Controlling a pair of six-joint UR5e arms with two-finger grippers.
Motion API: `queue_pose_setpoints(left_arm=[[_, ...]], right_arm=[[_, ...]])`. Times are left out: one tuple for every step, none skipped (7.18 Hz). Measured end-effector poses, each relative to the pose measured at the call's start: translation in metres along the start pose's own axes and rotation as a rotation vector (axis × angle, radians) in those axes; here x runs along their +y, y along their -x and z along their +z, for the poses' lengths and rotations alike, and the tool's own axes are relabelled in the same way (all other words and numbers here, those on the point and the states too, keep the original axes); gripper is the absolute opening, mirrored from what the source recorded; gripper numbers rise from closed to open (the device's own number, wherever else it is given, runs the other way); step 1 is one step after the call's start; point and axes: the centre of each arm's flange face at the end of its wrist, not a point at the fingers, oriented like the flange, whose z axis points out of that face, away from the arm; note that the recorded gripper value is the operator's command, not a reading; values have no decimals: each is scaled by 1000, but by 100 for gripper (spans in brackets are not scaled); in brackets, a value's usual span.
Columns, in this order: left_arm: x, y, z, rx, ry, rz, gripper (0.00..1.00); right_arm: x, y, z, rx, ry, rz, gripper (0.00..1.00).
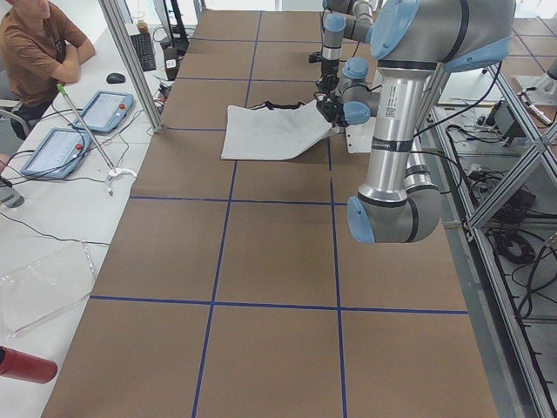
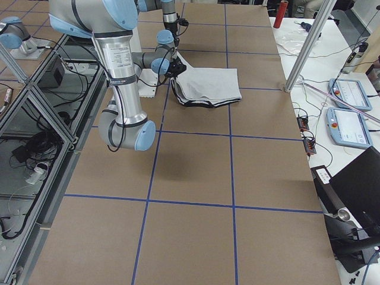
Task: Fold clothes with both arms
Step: 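Lift both near corners and fold them over toward the far edge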
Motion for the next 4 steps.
queue_pose_setpoints(left_arm=[[-32,-20,-2,13,-41,41,0],[-63,-41,3,9,-67,68,0],[-92,-57,14,3,-96,93,0],[-119,-68,23,7,-124,114,0]], right_arm=[[-21,33,-2,-31,-28,38,0],[-41,68,1,-42,-49,75,0],[-65,96,3,-46,-70,97,0],[-84,121,8,-43,-92,98,0]])
